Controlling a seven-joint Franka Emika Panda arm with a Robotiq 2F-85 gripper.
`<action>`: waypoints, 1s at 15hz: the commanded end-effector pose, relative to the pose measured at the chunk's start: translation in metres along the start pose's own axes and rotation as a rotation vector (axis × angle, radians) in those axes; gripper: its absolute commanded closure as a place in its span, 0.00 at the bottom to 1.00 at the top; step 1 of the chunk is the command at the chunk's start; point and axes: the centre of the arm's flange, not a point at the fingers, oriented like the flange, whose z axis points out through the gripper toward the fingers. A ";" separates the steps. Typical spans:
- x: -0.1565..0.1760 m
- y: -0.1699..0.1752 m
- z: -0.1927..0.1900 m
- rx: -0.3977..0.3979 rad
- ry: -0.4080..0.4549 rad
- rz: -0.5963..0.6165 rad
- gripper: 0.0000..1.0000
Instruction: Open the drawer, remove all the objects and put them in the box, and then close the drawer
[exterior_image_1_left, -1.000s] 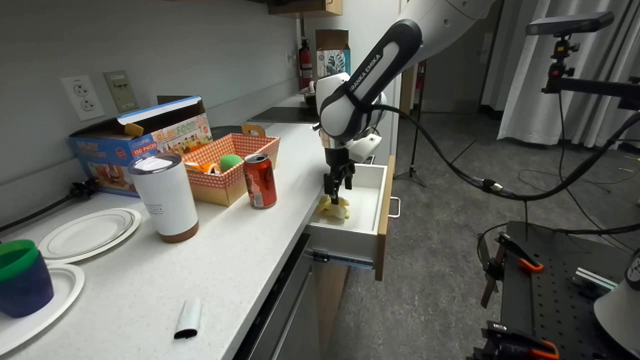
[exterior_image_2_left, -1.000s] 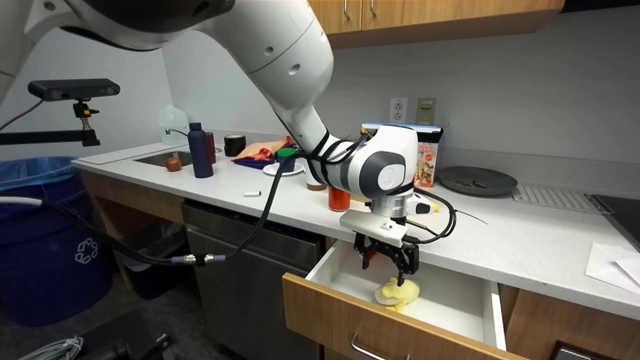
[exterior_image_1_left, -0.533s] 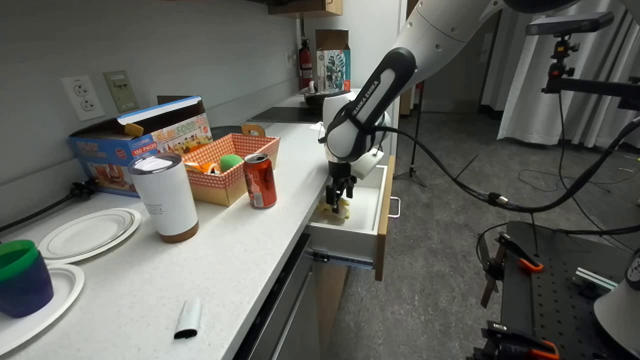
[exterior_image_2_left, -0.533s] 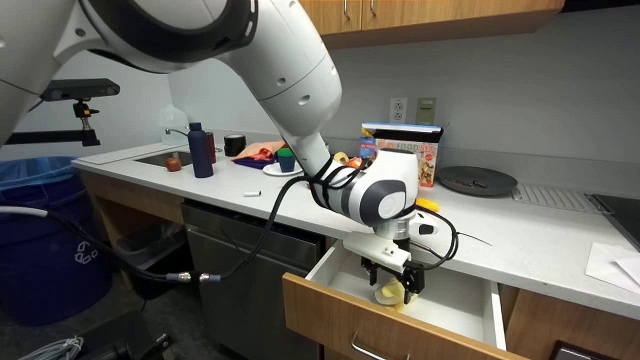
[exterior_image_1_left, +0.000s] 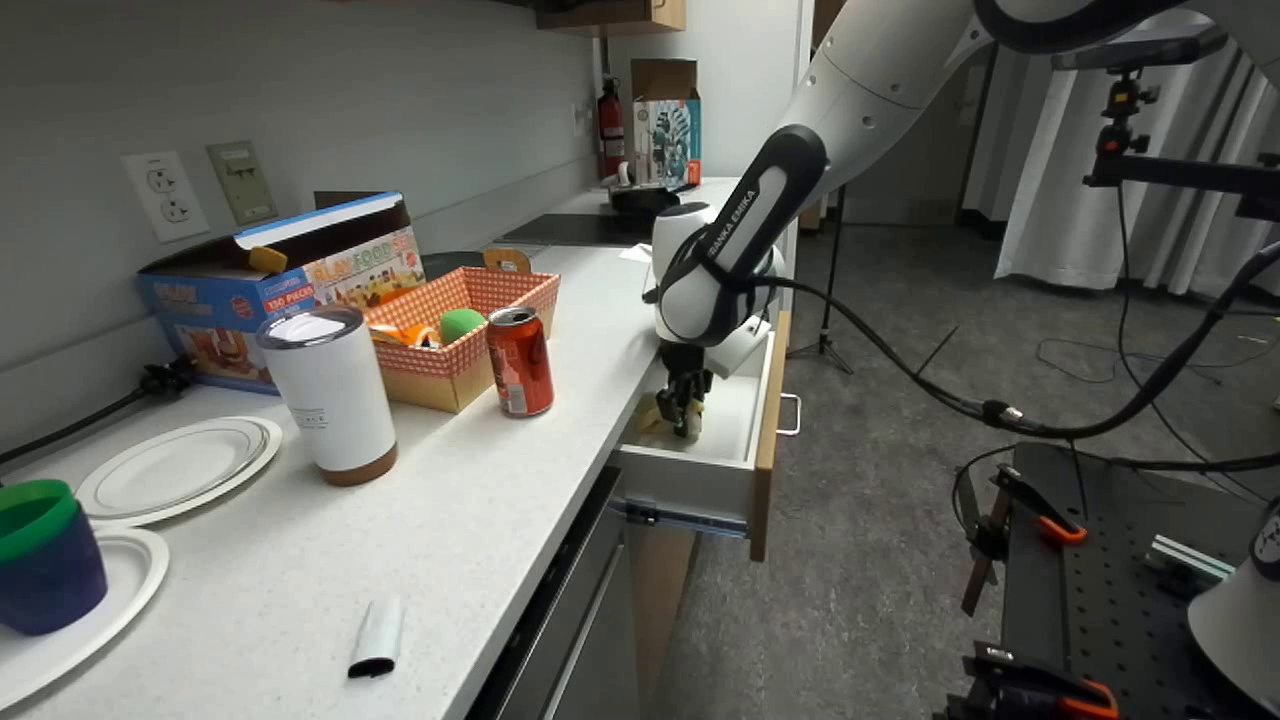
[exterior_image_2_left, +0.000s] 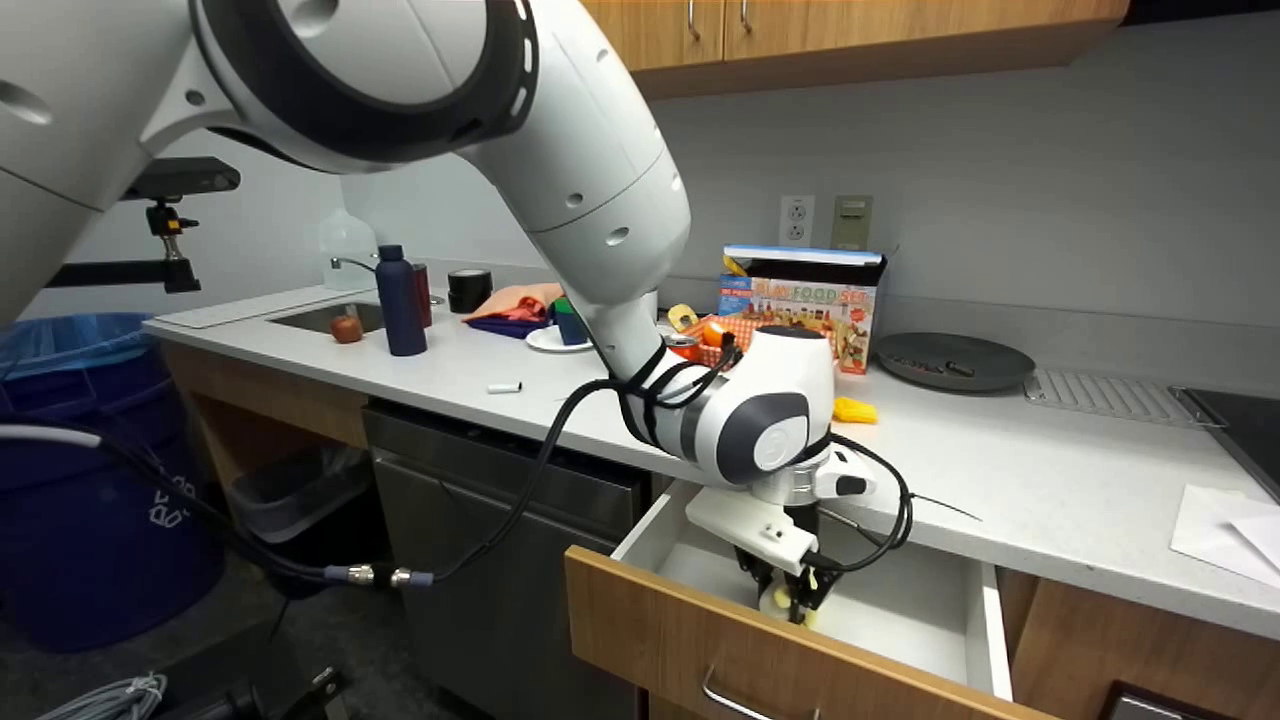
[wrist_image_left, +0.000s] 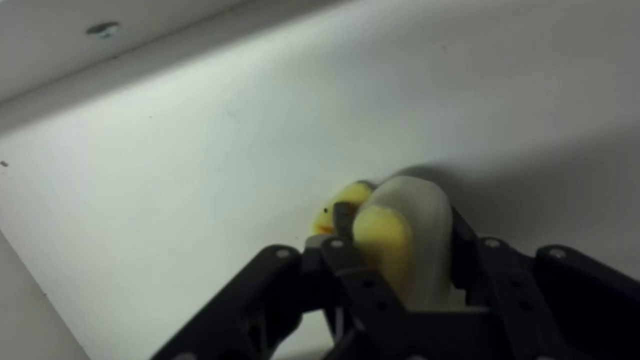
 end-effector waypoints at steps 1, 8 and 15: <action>-0.003 0.001 0.003 -0.001 0.016 0.027 0.86; -0.047 0.007 -0.050 -0.020 -0.041 0.065 0.98; -0.069 0.021 -0.160 -0.078 0.060 0.139 0.97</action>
